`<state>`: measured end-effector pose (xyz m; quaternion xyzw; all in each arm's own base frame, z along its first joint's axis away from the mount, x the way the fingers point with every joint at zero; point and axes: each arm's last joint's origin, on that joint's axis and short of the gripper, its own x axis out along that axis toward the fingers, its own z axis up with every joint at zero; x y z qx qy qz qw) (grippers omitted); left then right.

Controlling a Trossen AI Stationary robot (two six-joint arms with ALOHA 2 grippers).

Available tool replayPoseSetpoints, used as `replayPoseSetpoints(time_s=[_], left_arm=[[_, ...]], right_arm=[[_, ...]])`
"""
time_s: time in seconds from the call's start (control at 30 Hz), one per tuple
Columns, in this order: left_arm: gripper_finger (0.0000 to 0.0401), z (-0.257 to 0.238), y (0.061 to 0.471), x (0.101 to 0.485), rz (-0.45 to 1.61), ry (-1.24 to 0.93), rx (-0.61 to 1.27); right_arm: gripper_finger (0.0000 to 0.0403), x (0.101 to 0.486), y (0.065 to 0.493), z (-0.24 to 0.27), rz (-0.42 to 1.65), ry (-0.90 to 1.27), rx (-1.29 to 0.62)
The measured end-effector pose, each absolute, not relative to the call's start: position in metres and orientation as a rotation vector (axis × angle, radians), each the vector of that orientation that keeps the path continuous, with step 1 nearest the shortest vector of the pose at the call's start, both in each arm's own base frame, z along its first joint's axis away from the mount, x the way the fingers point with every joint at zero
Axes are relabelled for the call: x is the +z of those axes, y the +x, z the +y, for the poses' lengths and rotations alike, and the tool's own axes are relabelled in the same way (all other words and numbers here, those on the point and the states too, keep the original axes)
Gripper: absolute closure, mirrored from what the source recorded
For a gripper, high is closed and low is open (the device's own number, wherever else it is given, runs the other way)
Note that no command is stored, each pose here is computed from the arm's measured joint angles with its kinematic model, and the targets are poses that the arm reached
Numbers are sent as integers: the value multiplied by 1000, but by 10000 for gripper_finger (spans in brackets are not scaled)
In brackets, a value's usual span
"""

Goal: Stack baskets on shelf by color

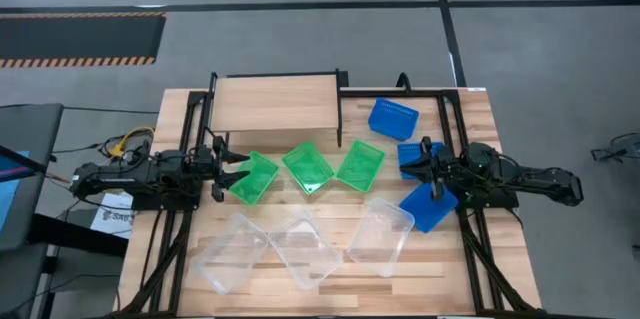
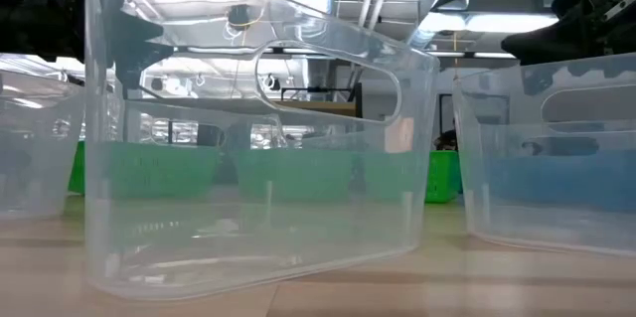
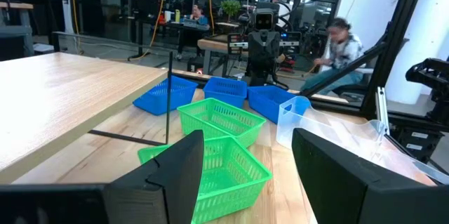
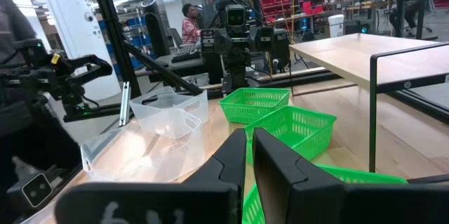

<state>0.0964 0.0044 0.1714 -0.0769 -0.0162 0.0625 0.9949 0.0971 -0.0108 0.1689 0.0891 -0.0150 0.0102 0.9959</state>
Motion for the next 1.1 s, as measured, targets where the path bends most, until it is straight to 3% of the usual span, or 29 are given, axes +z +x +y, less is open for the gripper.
replayPoseSetpoints(time_s=[0.67, 0.77, 1.1], left_arm=[[193, 4, 96, 172, -39, -203, 125], [193, 4, 96, 172, -45, -282, 123], [193, 5, 96, 172, -84, -836, 116]], right_arm=[[351, 169, 97, -11, -29, 179, 21], [351, 169, 97, -11, -29, 179, 20], [351, 169, 97, -11, -30, 145, 20]])
